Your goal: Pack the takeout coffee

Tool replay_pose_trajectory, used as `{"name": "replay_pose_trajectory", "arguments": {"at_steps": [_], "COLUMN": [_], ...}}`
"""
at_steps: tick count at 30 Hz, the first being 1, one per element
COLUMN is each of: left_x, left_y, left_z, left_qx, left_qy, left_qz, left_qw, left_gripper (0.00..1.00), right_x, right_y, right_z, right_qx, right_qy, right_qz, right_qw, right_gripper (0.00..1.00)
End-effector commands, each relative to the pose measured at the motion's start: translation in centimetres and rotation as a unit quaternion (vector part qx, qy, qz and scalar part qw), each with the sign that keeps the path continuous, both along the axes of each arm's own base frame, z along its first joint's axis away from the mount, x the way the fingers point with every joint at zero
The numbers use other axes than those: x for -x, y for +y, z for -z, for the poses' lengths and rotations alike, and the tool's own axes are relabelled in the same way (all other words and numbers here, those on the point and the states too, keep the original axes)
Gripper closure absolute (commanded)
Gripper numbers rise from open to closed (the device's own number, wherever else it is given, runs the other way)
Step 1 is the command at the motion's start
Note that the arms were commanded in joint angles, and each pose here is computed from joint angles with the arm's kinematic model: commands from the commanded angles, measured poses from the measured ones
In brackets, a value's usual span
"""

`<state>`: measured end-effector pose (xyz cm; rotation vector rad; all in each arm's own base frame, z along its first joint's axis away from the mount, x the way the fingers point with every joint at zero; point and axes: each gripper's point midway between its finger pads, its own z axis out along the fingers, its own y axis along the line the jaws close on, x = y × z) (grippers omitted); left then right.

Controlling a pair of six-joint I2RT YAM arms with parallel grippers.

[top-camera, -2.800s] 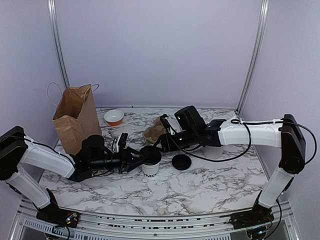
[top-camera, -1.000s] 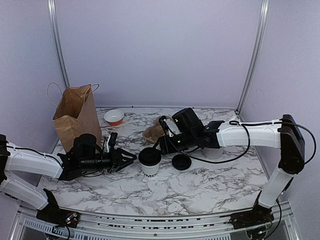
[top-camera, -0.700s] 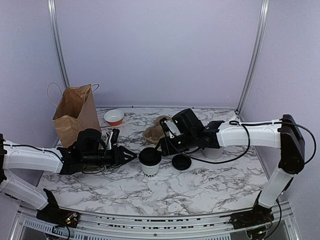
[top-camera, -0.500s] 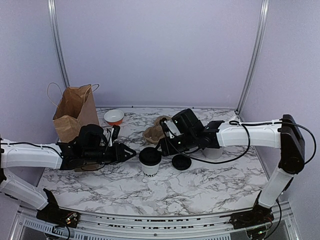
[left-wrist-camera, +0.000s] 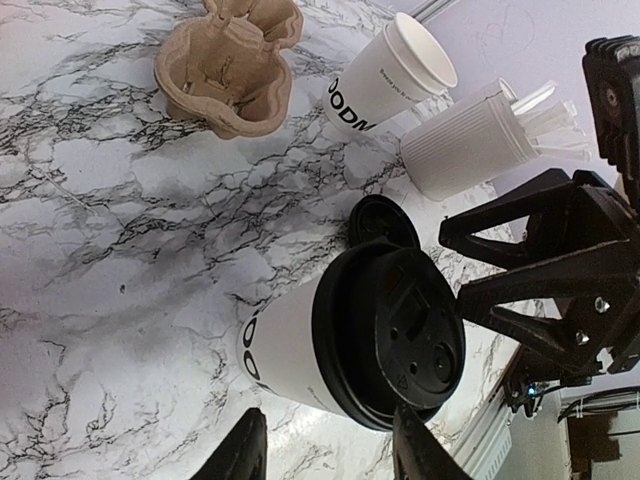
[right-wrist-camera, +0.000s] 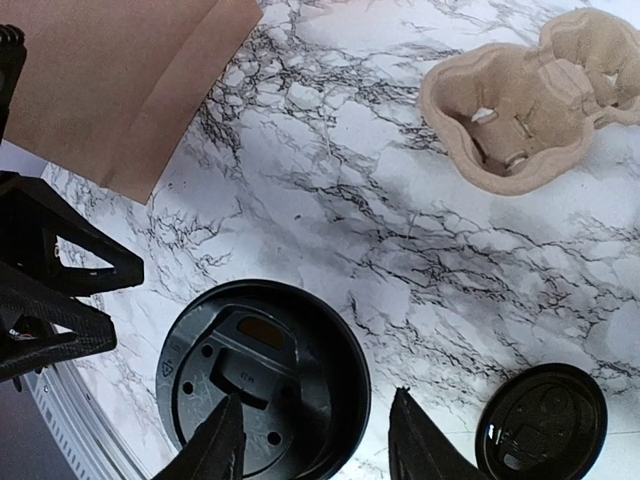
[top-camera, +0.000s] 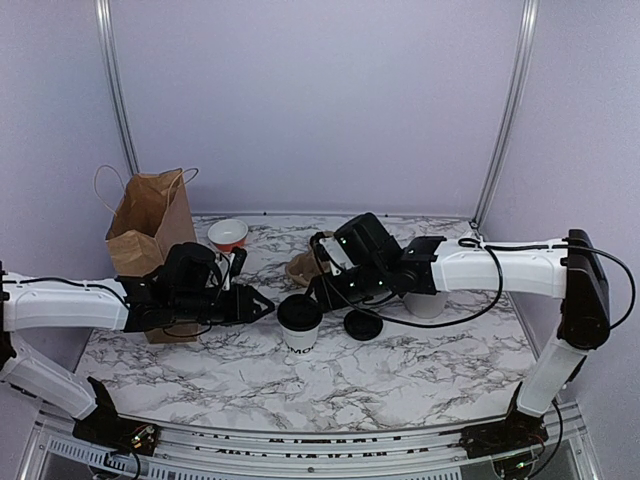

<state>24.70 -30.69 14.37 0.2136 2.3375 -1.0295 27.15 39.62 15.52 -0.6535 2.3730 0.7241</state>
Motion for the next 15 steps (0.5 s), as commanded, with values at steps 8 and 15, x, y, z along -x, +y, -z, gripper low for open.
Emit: {"name": "replay_pose_trajectory", "arguments": {"at_steps": [8,15], "left_x": [-0.3,-0.4], "left_y": [-1.9,-2.0], "left_z": [-1.3,-0.4], "left_qx": [-0.010,-0.037], "left_qy": [-0.015,-0.011], "left_qz": [0.018,0.015], "left_qw": [1.000,0.999], "left_gripper": [0.54,0.54], "right_x": [0.3,0.8], "right_y": [0.0,0.2], "right_z": [-0.9,-0.4], "right_qx": [0.016,0.026], "right_qy": [-0.015,-0.014], "right_qz": [-0.002,-0.009], "right_qw": [1.000,1.000], "right_gripper": [0.52,0.51]}}
